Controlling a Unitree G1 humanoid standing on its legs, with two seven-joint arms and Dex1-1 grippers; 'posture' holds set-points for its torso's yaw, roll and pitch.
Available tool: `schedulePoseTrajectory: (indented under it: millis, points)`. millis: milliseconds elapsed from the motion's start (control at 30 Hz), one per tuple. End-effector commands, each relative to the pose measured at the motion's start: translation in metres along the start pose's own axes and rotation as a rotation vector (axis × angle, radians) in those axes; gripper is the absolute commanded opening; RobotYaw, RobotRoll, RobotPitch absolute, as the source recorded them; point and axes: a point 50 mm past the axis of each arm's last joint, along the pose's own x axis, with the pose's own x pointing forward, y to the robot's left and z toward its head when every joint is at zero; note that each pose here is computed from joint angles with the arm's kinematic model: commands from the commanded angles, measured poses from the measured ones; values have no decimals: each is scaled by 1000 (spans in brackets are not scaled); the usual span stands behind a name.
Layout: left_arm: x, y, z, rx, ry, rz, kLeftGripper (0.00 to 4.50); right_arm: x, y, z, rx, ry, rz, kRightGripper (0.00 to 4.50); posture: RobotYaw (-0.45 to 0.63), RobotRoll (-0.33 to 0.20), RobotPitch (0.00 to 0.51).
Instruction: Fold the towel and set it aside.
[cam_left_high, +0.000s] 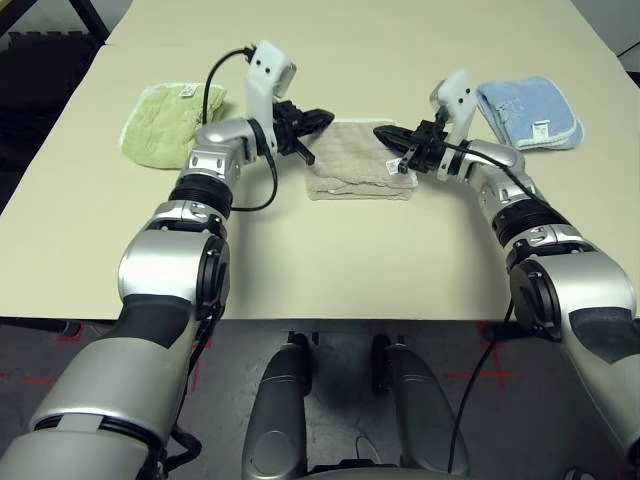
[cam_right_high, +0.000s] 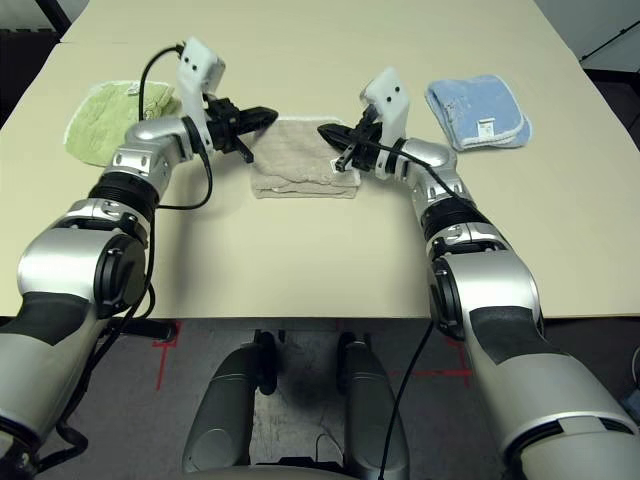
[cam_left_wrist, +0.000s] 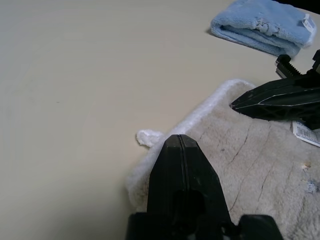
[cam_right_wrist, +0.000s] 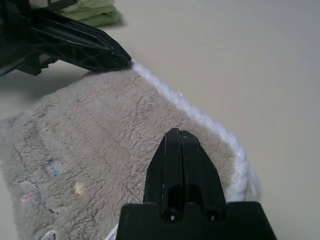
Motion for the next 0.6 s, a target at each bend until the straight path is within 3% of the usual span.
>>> schedulePoseTrajectory:
  millis: [33, 267, 600]
  points:
    - [4, -4, 3, 10, -58, -12, 21, -1, 1, -6, -1, 19, -17, 0, 38, 0, 275]
    - [2, -7, 23, 45, -204, -95, 21, -5, -9, 9, -2, -51, -44, 0, 33, 0, 272]
    - [4, -11, -5, 58, -77, -59, 21, 3, -9, 12, -8, -18, -107, 0, 42, 0, 273]
